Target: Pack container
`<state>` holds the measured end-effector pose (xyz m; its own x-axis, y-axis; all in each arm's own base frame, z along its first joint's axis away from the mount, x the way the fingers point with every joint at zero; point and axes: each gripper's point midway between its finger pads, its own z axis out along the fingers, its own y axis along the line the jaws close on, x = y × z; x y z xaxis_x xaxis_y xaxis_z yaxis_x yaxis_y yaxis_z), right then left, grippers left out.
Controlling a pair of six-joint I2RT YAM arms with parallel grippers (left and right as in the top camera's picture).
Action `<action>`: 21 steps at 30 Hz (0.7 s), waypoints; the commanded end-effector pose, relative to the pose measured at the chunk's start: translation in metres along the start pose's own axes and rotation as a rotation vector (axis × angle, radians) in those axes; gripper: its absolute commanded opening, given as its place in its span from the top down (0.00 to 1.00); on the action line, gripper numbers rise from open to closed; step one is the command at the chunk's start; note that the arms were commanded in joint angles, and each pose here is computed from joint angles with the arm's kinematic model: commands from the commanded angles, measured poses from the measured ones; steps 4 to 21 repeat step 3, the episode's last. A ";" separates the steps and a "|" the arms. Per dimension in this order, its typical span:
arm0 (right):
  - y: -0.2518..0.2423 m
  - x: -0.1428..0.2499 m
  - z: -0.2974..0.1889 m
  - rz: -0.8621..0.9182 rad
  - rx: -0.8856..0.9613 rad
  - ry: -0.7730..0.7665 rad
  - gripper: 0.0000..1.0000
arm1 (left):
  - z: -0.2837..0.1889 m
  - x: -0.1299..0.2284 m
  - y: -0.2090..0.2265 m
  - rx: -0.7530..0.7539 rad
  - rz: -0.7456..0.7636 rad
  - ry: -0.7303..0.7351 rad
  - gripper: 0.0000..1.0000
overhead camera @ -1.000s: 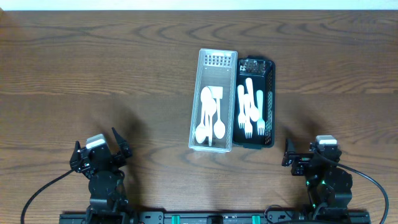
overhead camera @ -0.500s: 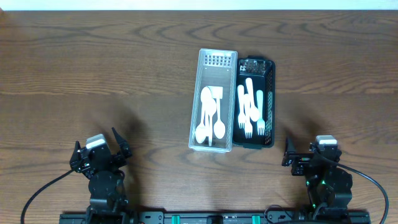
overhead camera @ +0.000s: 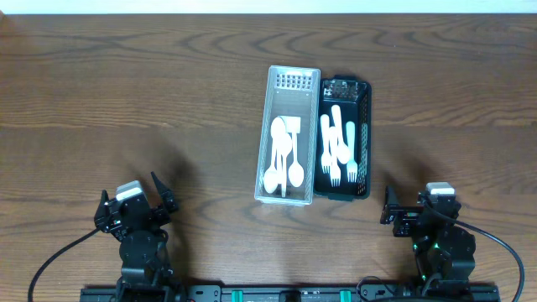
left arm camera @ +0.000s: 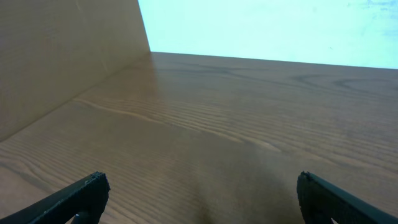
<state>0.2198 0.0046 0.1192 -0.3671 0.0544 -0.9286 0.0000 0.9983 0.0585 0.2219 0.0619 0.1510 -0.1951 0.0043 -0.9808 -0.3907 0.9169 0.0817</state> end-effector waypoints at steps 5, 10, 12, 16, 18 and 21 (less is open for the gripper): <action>-0.001 0.001 0.001 0.012 0.003 -0.004 0.01 | 0.002 0.011 0.003 -0.021 0.012 0.020 0.02; -0.001 0.001 0.001 0.012 0.003 -0.004 0.01 | 0.002 0.011 0.003 -0.021 0.012 0.020 0.02; -0.001 0.001 0.001 0.012 0.003 -0.004 0.01 | 0.002 0.011 0.003 -0.021 0.012 0.020 0.02; -0.001 0.001 0.001 0.012 0.003 -0.004 0.01 | 0.002 0.011 0.003 -0.021 0.012 0.020 0.02; -0.001 0.001 0.001 0.012 0.003 -0.004 0.01 | 0.002 0.011 0.003 -0.021 0.012 0.020 0.02; -0.001 0.001 0.001 0.012 0.003 -0.004 0.01 | 0.002 0.011 0.003 -0.021 0.012 0.020 0.02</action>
